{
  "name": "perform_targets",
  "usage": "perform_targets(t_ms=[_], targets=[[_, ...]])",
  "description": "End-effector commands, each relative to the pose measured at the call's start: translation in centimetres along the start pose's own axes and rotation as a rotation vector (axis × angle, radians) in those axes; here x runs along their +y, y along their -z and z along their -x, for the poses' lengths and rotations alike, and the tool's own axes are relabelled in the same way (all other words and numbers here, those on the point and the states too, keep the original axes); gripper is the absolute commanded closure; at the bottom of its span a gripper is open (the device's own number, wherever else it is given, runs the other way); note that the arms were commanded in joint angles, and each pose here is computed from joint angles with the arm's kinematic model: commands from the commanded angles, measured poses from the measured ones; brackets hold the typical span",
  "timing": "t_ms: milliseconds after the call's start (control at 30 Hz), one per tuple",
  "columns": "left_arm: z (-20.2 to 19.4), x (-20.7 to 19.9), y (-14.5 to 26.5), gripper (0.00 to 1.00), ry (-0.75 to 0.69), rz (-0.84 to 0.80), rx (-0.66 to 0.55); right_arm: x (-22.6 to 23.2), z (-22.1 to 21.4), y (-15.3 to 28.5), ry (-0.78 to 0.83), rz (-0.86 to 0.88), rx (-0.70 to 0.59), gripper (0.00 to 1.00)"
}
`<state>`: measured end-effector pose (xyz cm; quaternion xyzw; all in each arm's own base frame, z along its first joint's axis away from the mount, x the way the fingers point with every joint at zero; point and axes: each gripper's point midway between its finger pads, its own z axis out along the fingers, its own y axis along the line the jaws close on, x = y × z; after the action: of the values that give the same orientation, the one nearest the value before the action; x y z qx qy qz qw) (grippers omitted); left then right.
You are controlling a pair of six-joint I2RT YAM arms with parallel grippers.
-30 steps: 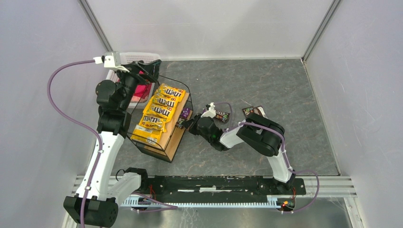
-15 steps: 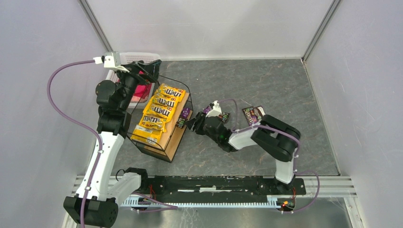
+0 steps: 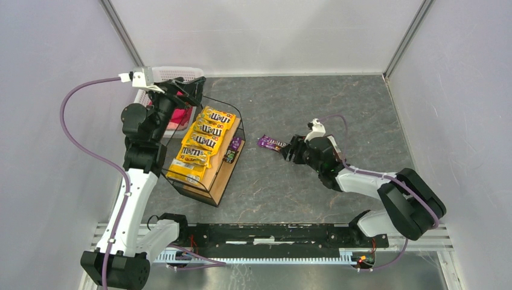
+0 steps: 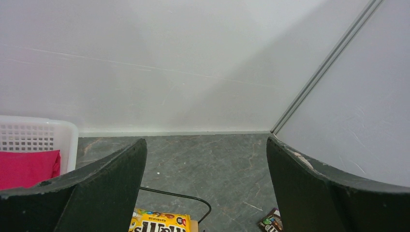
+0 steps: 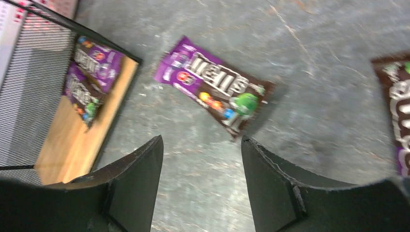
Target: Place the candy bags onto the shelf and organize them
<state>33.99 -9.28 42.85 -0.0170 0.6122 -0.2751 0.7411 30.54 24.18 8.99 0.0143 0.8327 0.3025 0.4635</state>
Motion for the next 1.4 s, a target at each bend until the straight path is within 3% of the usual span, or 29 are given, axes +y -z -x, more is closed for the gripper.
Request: perform_targets(t_ms=[0, 400, 667, 800, 1000, 1067, 1367], targets=[[0.6, -1.1, -0.2, 0.01, 0.038, -0.044, -0.023, -1.3, -0.8, 0.1, -0.049, 0.046, 0.065, 0.33], [0.2, -1.2, -0.4, 0.01, 0.050, -0.052, -0.011, -4.4, -1.1, -3.3, -0.274, 0.082, 0.092, 0.39], [0.1, -1.2, -0.6, 0.02, 0.055, -0.057, -0.004, -5.1, -2.4, -5.3, -0.352, 0.090, 0.128, 0.49], [0.2, -1.1, -0.6, 0.02, 0.058, -0.056, -0.005, -5.7, -3.2, -5.7, -0.355, 0.062, 0.153, 0.59], [-0.1, -1.0, -0.7, 0.03, 0.065, -0.058, 0.002, -5.3, -2.7, -5.5, -0.330, 0.081, 0.140, 0.90], [-0.2, -1.0, -0.7, 0.03, 0.067, -0.058, 0.003, -4.4, -2.2, -5.1, -0.330, 0.122, 0.130, 0.96], [-0.4, -0.8, -0.8, 0.03, 0.068, -0.054, 0.004, -0.2, -0.6, -0.2, -0.354, 0.315, 0.100, 1.00]])
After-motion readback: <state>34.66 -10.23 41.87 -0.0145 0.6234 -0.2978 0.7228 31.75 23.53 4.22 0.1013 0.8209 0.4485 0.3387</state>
